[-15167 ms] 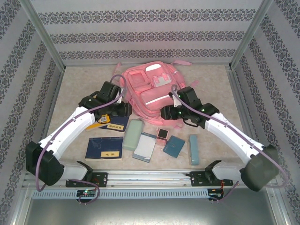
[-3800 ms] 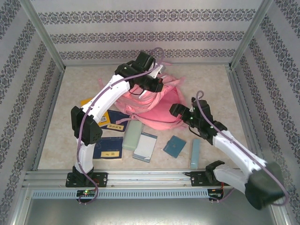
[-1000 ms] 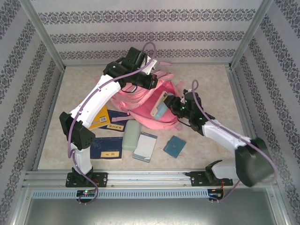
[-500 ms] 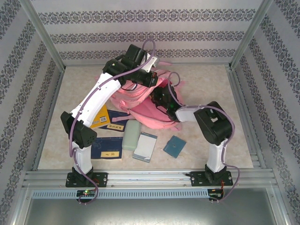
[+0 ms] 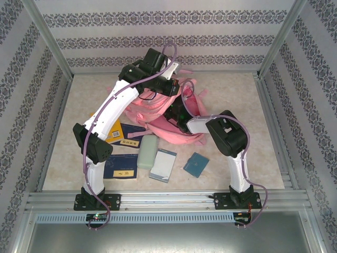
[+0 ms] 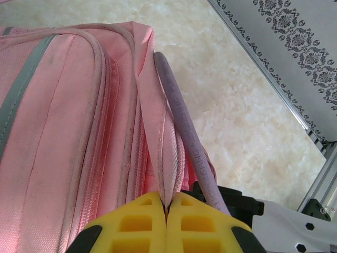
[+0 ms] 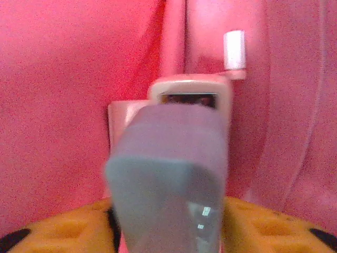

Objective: Pack the student bag

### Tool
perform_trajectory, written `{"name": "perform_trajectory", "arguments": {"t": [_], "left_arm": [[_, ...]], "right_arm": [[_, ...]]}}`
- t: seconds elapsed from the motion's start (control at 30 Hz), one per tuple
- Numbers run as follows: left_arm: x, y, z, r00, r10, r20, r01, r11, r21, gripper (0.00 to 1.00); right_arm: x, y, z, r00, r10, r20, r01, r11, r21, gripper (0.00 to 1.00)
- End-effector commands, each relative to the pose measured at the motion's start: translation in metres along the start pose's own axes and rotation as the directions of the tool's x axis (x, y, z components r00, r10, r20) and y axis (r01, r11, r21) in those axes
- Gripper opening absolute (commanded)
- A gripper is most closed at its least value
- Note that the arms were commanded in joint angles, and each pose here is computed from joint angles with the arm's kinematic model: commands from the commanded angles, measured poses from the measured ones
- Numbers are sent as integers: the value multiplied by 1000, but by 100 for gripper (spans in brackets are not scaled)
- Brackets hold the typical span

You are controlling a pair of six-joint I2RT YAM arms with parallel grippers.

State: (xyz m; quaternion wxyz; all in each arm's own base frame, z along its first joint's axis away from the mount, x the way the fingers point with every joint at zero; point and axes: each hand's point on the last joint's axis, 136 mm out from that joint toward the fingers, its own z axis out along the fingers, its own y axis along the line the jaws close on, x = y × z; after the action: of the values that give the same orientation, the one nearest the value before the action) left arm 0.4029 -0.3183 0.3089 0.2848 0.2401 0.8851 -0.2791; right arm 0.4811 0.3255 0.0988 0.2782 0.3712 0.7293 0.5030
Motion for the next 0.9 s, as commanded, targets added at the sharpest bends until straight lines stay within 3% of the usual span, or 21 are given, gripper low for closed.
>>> {"name": "perform_trajectory", "arguments": {"t": [0.0, 0.23, 0.63, 0.87], "left_arm": [[-18, -7, -15, 998, 20, 64, -22, 999, 28, 0], [-18, -3, -15, 998, 14, 63, -15, 1000, 18, 0], [-17, 0, -20, 998, 11, 68, -11, 1000, 2, 0], [-13, 7, -22, 998, 4, 70, -3, 1000, -8, 0]], "right_arm": [[-3, 17, -3, 998, -65, 3, 65, 997, -29, 59], [-10, 26, -19, 992, -123, -8, 123, 991, -57, 66], [-20, 21, -38, 993, -119, 14, 119, 992, -38, 66], [-27, 33, -73, 963, -269, -4, 269, 963, 25, 66]]}}
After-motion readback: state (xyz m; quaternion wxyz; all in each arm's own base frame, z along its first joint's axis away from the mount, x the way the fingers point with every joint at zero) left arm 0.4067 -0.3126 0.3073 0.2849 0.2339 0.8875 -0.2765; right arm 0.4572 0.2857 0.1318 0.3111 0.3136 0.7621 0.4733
